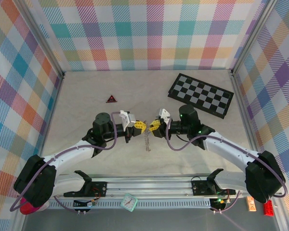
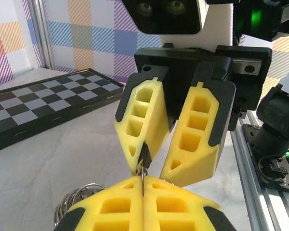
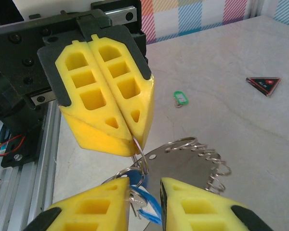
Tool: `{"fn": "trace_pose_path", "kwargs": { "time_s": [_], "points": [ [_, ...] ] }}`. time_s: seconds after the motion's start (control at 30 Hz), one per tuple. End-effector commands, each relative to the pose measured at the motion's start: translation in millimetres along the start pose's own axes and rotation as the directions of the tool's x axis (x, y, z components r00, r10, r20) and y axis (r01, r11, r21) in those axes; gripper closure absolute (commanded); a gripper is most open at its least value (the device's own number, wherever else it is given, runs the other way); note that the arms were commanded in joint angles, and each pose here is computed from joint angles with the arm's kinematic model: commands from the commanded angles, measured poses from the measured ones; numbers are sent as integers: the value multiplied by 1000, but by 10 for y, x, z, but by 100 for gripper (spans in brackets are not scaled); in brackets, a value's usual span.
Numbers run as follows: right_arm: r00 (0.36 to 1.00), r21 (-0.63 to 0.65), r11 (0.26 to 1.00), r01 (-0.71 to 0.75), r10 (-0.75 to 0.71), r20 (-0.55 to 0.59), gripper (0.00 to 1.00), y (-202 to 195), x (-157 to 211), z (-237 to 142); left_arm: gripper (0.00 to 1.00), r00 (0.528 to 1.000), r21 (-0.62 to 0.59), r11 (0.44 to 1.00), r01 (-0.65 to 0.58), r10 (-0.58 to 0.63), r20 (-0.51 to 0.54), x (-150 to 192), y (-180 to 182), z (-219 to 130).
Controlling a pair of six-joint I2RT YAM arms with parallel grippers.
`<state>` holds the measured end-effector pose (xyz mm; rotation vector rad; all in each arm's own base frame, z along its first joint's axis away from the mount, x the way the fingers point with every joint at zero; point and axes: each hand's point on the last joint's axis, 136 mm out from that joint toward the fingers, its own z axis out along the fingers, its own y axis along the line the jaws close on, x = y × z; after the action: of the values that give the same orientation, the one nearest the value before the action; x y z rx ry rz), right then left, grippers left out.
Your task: Put the keys on the keyring
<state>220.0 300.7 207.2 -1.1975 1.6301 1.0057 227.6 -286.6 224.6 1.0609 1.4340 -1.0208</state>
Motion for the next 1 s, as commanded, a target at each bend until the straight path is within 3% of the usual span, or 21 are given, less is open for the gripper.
{"fn": "trace_pose_path", "kwargs": {
  "time_s": [0.0,0.43,0.67,0.97],
  "points": [
    [999,-49,999,24,-22,46,77,42,-183,3,100,997,58,997,-50,46,67,-171,-140,-16],
    [999,-6,999,35,-35,19,79,15,-101,-46,100,997,61,997,-49,45,68,-173,-148,-17],
    [999,-54,998,-16,14,-39,70,128,115,-89,100,996,64,996,-55,50,71,-184,-153,-20],
    [998,-91,996,21,-26,-53,64,86,102,13,100,997,74,996,-49,44,69,-182,-171,-21]
  ]
}}
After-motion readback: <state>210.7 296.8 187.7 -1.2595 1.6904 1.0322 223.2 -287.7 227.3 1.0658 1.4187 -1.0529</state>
